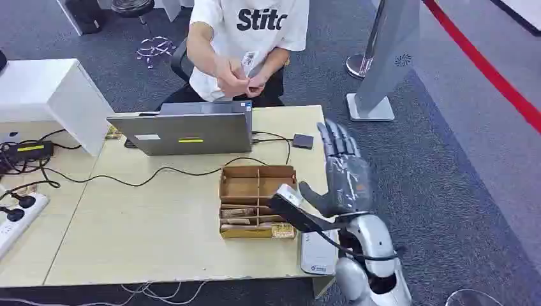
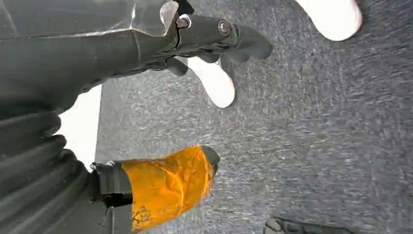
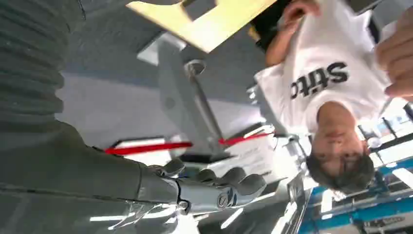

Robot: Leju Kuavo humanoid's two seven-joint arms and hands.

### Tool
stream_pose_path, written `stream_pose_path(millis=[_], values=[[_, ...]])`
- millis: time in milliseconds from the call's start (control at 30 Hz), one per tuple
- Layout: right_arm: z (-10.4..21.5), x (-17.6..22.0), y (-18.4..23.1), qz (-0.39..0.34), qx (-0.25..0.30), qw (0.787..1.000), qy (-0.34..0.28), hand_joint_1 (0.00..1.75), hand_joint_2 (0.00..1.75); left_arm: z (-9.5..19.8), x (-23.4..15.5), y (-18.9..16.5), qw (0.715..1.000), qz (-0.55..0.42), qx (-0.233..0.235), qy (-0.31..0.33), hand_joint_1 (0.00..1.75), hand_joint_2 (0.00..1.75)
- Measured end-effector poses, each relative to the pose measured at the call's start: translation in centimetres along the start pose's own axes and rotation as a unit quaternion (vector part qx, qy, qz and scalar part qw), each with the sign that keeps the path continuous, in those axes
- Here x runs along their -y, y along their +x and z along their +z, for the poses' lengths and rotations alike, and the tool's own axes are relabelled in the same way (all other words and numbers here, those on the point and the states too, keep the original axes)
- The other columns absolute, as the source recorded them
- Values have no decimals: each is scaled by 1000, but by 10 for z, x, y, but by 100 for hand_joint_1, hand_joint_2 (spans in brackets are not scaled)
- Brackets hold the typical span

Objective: Pass the card to the sensor for recognition and then transmit it.

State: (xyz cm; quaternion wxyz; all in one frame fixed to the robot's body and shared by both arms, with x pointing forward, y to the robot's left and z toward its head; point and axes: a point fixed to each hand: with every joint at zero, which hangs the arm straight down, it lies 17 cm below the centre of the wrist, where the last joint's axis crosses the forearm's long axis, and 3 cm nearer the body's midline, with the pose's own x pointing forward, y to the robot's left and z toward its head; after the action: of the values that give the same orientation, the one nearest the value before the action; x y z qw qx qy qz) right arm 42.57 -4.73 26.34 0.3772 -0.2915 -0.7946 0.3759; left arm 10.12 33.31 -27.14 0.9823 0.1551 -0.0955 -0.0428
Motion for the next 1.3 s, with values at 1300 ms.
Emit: stream_pose_path(millis=[1300], values=[[-15, -31, 32, 10, 49, 998, 43, 0, 175, -2, -4, -12, 1000, -17, -6, -3, 0, 175]])
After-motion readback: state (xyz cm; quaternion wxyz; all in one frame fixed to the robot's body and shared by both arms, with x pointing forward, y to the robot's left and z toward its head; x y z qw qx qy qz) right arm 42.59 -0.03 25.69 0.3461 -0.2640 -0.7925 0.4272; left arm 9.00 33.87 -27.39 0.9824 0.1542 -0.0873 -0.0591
